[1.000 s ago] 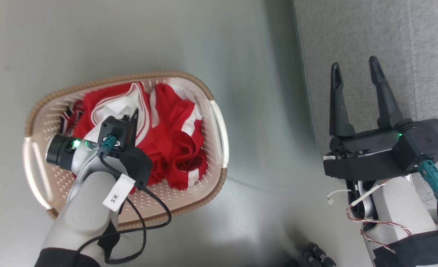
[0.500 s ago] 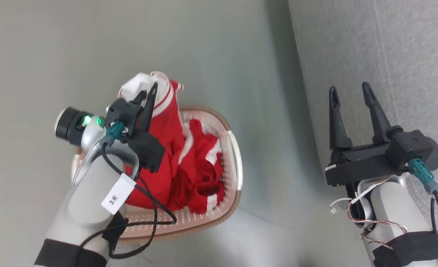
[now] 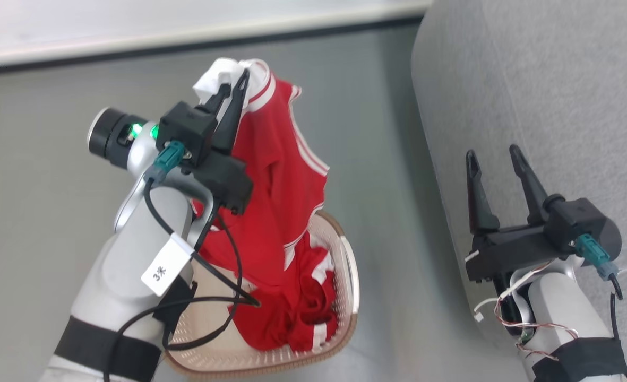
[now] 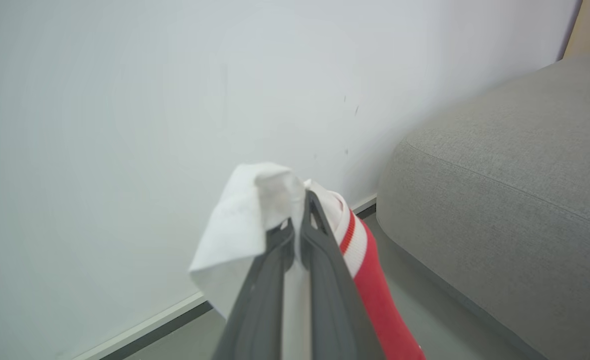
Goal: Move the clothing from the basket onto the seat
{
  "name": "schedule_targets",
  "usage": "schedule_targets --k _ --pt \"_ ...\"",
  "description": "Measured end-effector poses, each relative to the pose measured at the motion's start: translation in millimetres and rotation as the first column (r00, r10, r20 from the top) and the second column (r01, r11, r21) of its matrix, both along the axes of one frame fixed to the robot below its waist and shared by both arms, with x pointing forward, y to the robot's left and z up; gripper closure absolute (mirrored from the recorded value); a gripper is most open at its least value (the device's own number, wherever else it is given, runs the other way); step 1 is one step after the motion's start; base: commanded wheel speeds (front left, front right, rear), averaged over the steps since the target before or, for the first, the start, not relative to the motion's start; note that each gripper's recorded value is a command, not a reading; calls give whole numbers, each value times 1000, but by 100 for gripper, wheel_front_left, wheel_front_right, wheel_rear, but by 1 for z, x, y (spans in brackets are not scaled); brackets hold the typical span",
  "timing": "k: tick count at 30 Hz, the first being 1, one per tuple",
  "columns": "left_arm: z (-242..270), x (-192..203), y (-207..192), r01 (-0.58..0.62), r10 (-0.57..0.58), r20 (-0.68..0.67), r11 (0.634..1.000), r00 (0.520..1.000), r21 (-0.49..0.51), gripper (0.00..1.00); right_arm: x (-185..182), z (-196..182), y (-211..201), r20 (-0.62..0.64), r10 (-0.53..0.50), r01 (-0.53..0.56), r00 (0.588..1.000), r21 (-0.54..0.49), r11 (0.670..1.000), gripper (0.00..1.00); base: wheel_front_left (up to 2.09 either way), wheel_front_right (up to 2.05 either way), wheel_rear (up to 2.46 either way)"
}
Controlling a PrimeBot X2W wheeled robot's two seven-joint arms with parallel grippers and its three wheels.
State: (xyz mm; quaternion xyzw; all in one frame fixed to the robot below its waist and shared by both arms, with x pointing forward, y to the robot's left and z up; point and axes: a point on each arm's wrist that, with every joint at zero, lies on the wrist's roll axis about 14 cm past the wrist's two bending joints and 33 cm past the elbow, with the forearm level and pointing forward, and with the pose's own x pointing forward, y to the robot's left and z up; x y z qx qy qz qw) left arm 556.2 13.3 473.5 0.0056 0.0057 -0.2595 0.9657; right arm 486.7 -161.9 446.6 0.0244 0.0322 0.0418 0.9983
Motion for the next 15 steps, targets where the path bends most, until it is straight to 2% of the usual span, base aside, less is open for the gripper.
schedule_targets --k 10,15 --pt "97 -13 -2 15 -13 186 1000 982 -7 100 -20 32 23 50 92 -92 994 -6 996 0 0 0 0" --pt "124 -26 0 5 -3 213 1000 977 -11 100 -31 50 43 80 171 -169 982 -41 985 0 0 0 0"
